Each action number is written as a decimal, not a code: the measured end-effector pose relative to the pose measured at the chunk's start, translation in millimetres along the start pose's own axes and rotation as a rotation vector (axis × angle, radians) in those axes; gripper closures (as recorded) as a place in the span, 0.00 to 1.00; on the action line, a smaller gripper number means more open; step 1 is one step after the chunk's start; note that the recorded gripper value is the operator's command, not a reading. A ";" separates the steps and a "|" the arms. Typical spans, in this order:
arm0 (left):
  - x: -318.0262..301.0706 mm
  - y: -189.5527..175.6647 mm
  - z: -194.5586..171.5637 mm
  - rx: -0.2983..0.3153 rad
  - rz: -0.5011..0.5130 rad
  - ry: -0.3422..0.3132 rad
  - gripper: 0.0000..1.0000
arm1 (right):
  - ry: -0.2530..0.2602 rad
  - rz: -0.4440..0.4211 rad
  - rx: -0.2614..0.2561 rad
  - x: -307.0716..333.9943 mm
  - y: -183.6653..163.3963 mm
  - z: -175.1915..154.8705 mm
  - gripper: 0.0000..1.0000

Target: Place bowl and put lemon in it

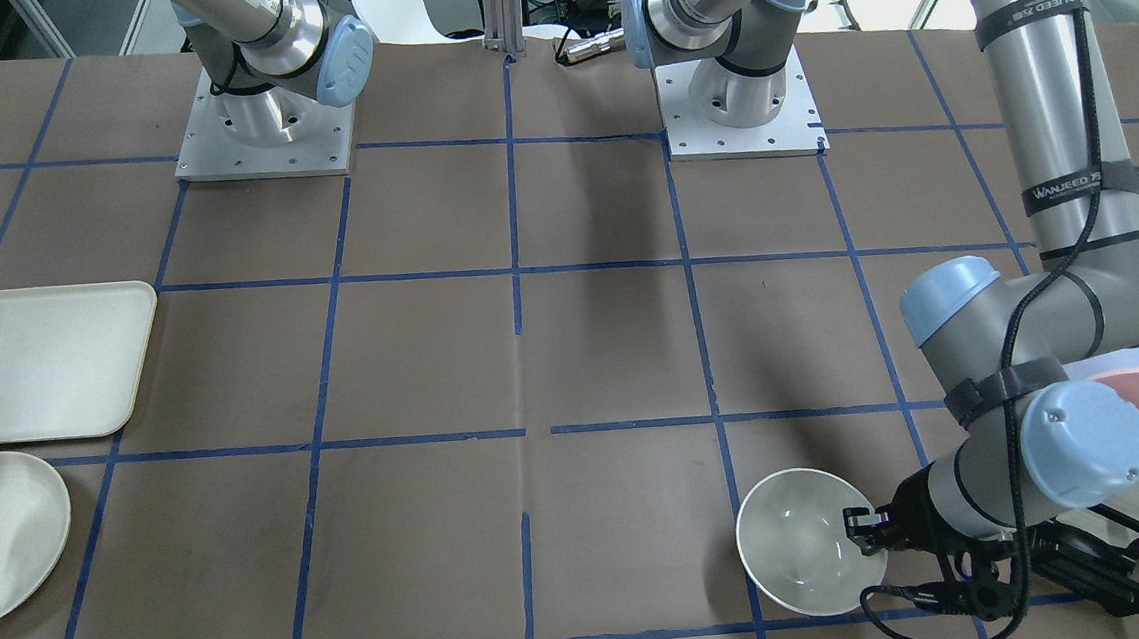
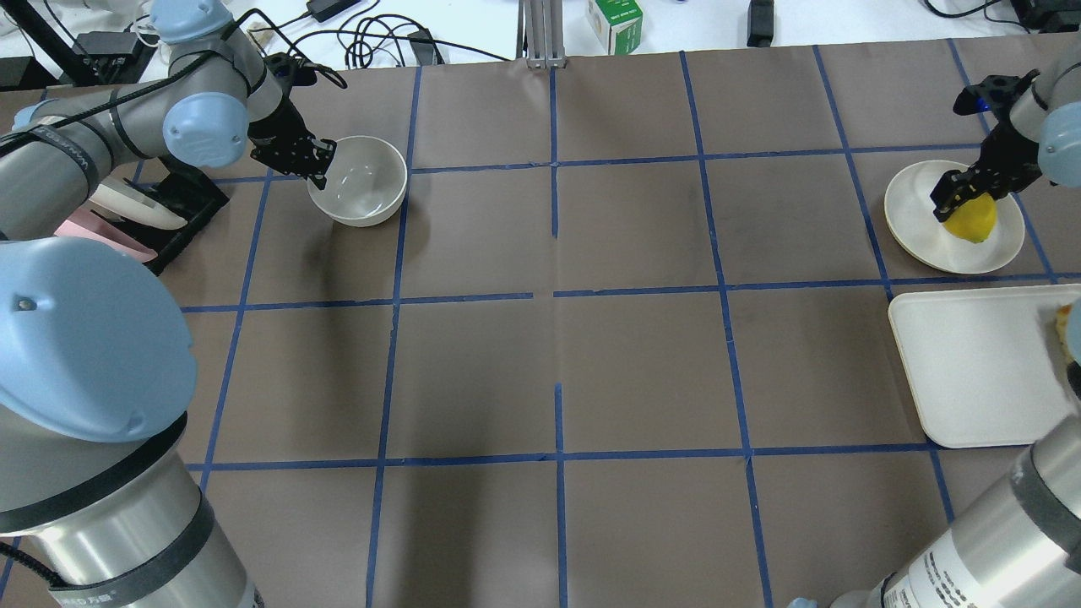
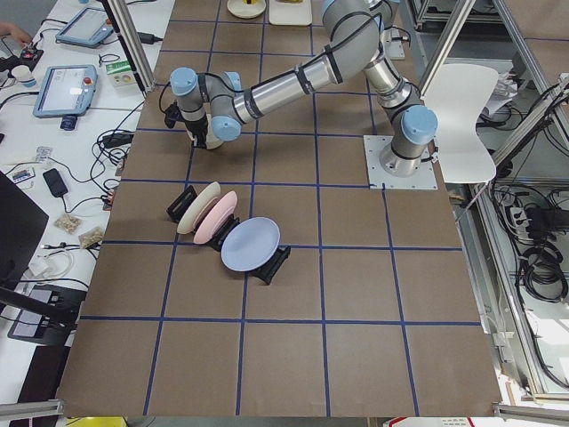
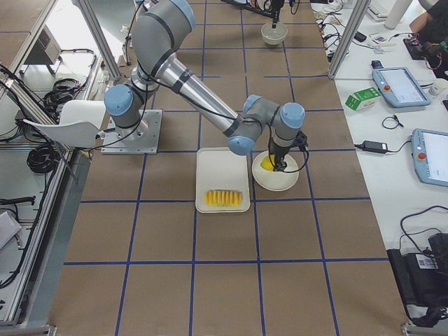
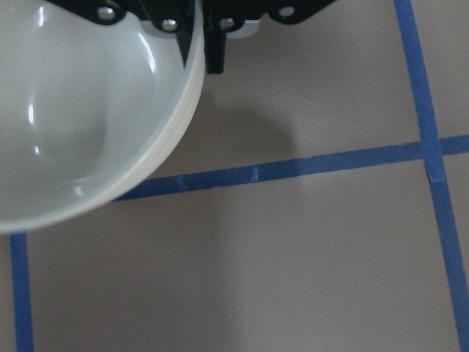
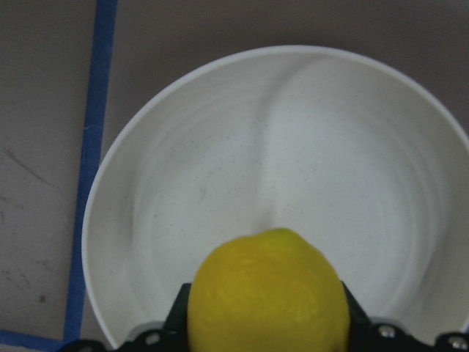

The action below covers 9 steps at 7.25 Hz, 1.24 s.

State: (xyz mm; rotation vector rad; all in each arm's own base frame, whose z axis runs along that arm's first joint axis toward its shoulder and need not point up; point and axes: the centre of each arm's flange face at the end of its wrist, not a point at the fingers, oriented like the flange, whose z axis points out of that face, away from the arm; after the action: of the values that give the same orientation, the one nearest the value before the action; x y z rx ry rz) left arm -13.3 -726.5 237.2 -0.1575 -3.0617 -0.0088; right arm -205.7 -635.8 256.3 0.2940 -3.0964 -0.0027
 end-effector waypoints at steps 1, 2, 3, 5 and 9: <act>22.8 9.6 -13.7 -0.027 -0.026 0.046 1.00 | 0.001 0.015 0.002 -9.0 6.5 -28.9 0.86; 63.9 23.3 -20.8 -0.052 -0.051 0.106 1.00 | -0.001 0.038 0.001 -20.3 15.4 -61.2 0.86; 113.3 40.9 -15.7 -0.078 -0.065 0.140 1.00 | -0.001 0.069 0.004 -43.9 21.4 -95.1 0.85; 207.1 75.7 12.1 -0.066 -0.065 0.141 1.00 | 0.006 0.133 0.001 -145.4 11.7 -144.5 0.85; 271.6 121.0 38.0 -0.086 -0.042 0.118 0.01 | -0.007 0.245 0.015 -323.8 -3.5 -165.7 0.85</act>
State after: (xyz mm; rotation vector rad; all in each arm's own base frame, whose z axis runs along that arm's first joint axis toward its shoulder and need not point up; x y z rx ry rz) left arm -273.2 -578.1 220.2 -0.0937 -2.9475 -0.1472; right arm 118.0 -578.1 411.9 -0.0862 -3.1171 0.0261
